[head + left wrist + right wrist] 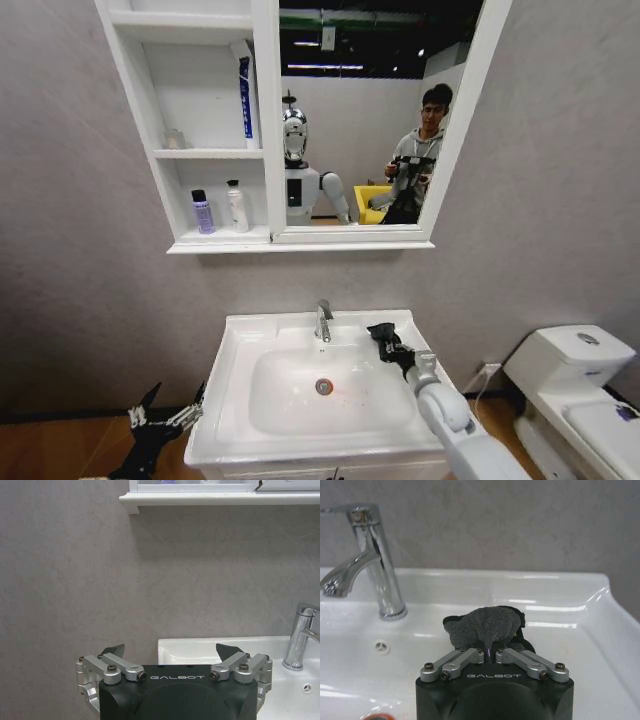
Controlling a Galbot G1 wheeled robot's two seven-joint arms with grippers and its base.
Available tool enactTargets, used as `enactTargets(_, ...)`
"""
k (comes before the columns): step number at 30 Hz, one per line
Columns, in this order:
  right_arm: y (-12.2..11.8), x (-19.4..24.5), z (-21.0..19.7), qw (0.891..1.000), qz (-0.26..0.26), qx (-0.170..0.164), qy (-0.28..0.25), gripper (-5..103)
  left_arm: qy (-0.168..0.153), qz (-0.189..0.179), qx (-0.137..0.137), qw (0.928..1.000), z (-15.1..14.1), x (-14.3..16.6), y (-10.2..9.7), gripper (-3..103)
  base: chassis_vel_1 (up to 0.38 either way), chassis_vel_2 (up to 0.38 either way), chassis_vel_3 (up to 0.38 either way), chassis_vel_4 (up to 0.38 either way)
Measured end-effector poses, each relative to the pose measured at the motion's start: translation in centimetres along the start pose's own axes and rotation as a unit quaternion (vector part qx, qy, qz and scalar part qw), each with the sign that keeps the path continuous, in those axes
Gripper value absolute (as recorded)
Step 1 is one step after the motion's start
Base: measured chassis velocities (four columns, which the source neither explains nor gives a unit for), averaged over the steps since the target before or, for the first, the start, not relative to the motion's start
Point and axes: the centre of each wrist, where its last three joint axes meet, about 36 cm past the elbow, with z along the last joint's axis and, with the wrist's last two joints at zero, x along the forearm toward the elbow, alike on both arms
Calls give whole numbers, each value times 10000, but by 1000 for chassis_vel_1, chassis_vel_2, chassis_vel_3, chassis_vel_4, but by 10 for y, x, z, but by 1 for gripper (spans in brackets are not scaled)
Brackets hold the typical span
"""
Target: Move facial cleanser and shampoo from washbasin to cabinet, then wipe washbasin with towel.
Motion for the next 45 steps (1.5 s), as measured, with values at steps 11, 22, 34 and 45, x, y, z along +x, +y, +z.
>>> enactTargets(11, 12, -15, 49, 9934, 210, -41, 1127, 5, 0, 0, 0, 10000, 0, 0, 0, 100, 0, 0, 0, 0)
enactTargets(22, 27, -40, 52, 9837, -40, -680, 1666, 5, 0, 0, 0, 10000, 0, 0, 0, 100, 0, 0, 0, 0)
enactTargets(34, 118, -69, 38, 9635, -1290, -1256, 1981, 5, 1, 0, 0, 10000, 0, 0, 0, 100, 0, 0, 0, 0)
enactTargets(45, 116, -82, 45, 9774, -917, -828, 1712, 5, 1, 0, 0, 10000, 0, 0, 0, 100, 0, 0, 0, 0)
